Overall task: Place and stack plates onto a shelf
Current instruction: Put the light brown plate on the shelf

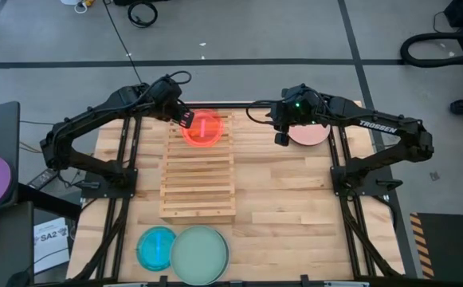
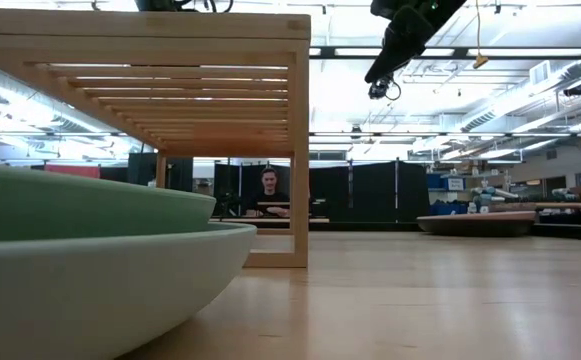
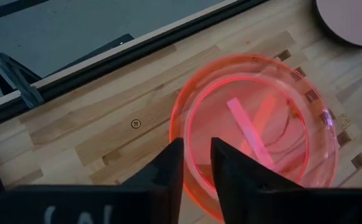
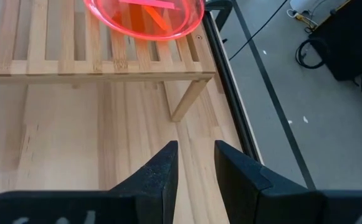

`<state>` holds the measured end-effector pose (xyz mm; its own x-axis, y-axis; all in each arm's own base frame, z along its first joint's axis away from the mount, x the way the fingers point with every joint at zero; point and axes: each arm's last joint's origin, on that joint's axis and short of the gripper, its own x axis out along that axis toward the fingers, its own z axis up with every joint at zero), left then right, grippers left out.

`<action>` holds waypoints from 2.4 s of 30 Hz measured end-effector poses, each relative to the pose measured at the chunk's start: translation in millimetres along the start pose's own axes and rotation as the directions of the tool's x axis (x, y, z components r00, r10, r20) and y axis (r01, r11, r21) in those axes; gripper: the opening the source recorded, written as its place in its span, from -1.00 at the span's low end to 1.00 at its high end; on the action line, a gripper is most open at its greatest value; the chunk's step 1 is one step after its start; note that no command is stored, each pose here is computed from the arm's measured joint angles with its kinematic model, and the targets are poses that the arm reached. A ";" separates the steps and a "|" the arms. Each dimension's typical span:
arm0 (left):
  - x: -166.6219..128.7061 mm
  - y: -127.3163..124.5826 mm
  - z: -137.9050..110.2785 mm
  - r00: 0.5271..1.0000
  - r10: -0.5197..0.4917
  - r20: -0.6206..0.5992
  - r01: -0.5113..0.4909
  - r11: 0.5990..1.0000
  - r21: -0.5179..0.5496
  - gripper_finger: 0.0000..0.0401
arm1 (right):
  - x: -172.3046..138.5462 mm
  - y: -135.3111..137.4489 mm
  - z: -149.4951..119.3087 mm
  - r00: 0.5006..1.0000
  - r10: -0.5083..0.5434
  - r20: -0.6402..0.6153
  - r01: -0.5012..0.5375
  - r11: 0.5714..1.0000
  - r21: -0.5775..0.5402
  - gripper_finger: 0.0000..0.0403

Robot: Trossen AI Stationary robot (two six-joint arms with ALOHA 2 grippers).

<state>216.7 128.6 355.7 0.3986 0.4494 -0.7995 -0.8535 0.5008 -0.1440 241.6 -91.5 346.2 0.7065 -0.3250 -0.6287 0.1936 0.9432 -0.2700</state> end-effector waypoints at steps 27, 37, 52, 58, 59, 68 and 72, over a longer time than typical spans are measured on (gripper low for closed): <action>-12.9 2.3 -9.3 0.993 -0.089 -0.081 0.107 0.963 0.247 -0.41 | -0.1 0.4 -4.1 0.999 0.010 -0.042 -0.010 1.000 0.001 -0.45; -72.7 -2.3 -36.7 0.963 -0.270 0.002 0.247 0.880 0.405 -0.41 | -1.9 -8.0 -24.4 0.975 0.026 -0.219 -0.013 0.998 0.060 -0.45; -107.3 -23.8 -80.0 0.888 -0.447 0.103 0.307 0.746 0.591 -0.41 | -11.4 -8.4 -52.1 0.874 0.101 -0.476 -0.015 0.983 0.182 -0.45; -70.1 -43.4 -107.3 0.817 -0.557 0.149 0.366 0.700 0.613 -0.41 | 0.4 -8.8 -74.3 0.837 0.112 -0.536 0.002 0.978 0.208 -0.45; -64.1 -45.7 -111.4 0.808 -0.569 0.154 0.373 0.696 0.614 -0.41 | 3.1 -8.7 -80.8 0.823 0.118 -0.556 0.006 0.977 0.215 -0.45; -43.2 -50.6 -122.4 0.789 -0.589 0.174 0.385 0.695 0.608 -0.41 | 24.0 -13.4 -130.9 0.753 0.135 -0.644 0.031 0.970 0.240 -0.45; -45.5 -52.1 -120.1 0.769 -0.608 0.197 0.394 0.694 0.602 -0.41 | 29.4 -13.6 -145.7 0.740 0.139 -0.658 0.035 0.969 0.244 -0.45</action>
<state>202.7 -6.8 329.5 0.8916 0.1873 -0.4123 -0.2335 0.9702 -0.0642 160.6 -124.0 225.1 0.1013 -0.1550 -0.9827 0.3787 0.9194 -0.1060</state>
